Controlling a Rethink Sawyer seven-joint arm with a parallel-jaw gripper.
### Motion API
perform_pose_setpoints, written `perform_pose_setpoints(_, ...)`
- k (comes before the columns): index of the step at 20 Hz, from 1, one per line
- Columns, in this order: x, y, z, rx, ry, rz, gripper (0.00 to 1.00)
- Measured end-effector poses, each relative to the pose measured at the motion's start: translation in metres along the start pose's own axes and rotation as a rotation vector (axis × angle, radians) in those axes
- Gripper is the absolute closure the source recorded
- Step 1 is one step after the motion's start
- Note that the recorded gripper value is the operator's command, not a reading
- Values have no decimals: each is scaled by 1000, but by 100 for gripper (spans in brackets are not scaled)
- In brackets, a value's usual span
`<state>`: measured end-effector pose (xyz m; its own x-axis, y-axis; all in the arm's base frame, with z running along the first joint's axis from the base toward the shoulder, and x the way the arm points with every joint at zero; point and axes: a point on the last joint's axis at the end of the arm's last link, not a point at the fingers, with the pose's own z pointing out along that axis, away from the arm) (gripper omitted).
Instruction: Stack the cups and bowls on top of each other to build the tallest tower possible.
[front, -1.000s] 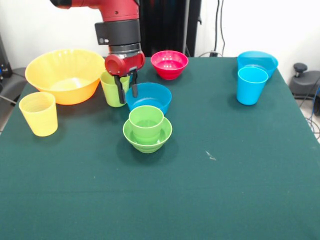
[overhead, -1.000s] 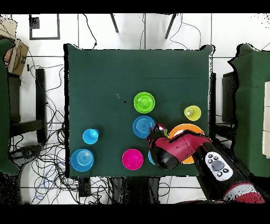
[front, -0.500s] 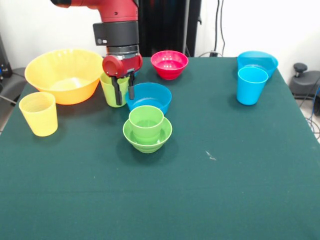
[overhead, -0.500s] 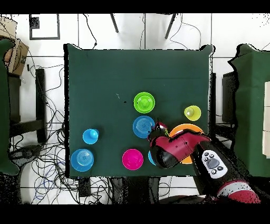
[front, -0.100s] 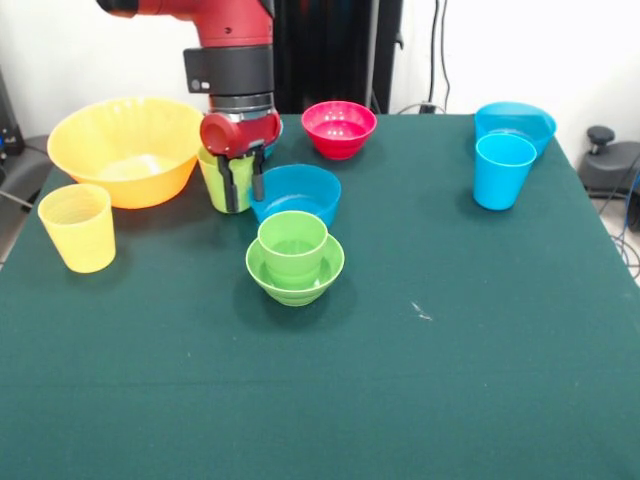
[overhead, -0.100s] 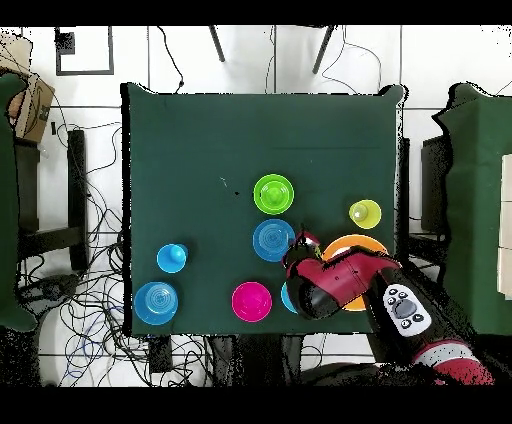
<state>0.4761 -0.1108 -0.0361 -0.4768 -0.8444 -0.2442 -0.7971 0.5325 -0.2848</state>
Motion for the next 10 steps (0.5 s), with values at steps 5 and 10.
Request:
perform_pose_setpoints(5, -4, 8, 4, 5, -18, 4, 0)
perform_pose_setpoints(10, -7, 12, 5, 12, -21, 8, 0)
